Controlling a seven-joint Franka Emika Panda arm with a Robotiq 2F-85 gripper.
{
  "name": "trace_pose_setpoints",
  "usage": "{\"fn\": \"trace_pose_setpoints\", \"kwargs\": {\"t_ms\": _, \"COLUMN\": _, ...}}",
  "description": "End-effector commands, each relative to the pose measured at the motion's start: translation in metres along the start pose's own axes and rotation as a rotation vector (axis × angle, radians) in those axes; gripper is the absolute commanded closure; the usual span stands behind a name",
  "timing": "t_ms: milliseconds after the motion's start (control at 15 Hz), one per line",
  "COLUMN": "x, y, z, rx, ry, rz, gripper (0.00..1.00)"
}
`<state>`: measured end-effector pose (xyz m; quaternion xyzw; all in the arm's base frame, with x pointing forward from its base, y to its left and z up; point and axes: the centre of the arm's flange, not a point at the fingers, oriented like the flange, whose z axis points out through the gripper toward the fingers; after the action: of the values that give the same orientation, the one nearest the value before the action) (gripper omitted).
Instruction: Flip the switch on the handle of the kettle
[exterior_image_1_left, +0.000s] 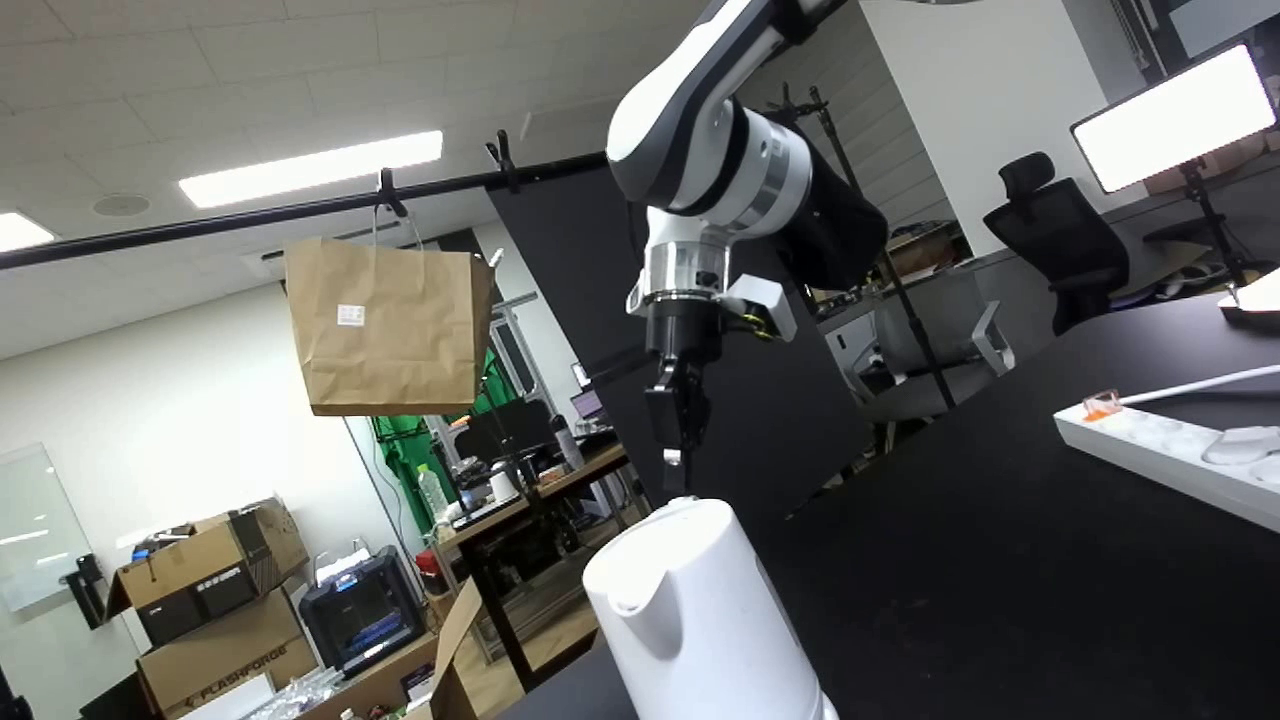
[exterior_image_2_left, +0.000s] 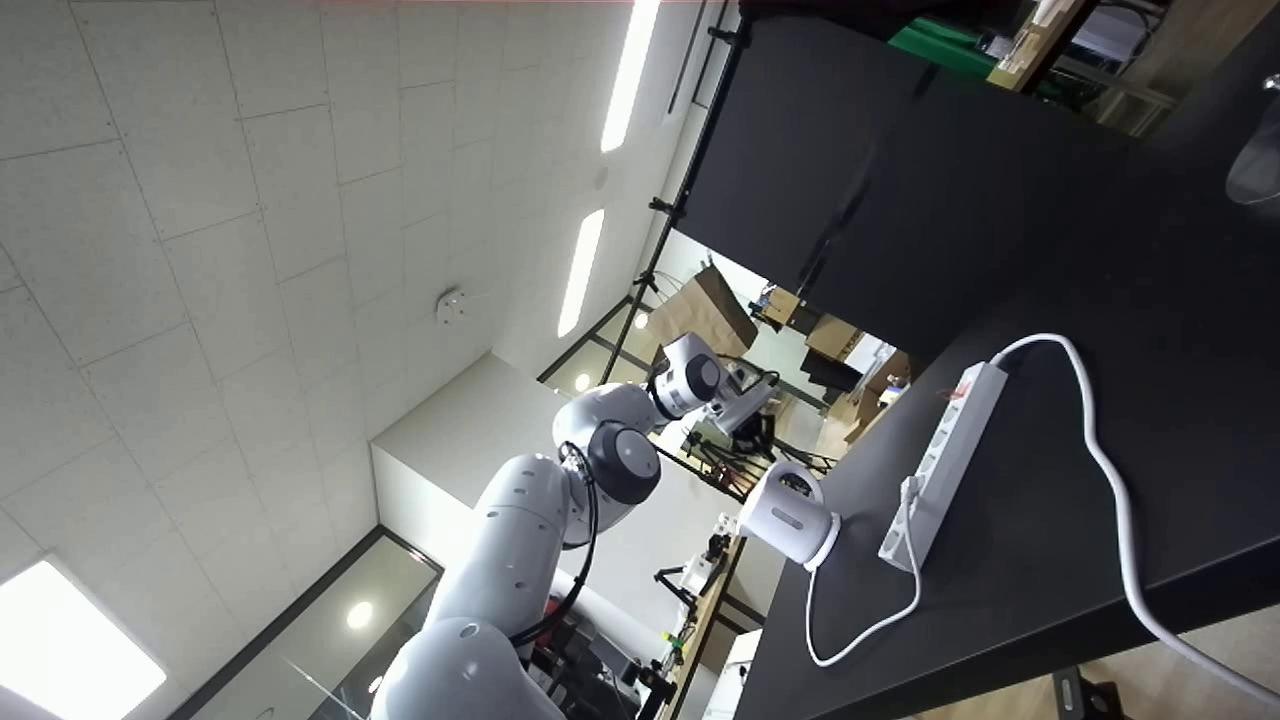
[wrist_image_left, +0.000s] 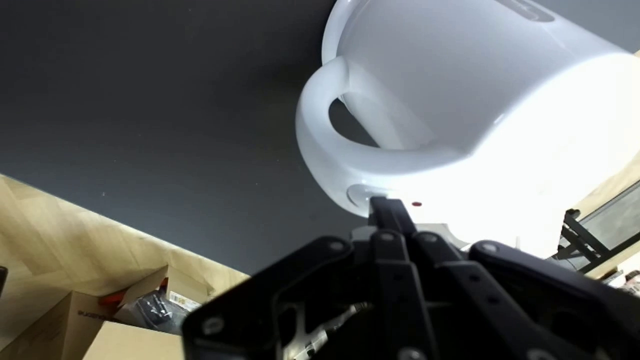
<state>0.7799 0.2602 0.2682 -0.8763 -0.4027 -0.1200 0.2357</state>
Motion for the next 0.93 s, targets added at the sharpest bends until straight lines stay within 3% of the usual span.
{"fn": "trace_pose_setpoints", "kwargs": {"t_ms": 0, "x": 0.025, "y": 0.026, "z": 0.002, "rx": 0.017, "ry": 0.028, "rz": 0.007, "gripper": 1.00}}
{"fn": "trace_pose_setpoints", "kwargs": {"t_ms": 867, "x": 0.012, "y": 0.038, "z": 0.001, "rx": 0.026, "ry": 0.028, "rz": 0.032, "gripper": 1.00}}
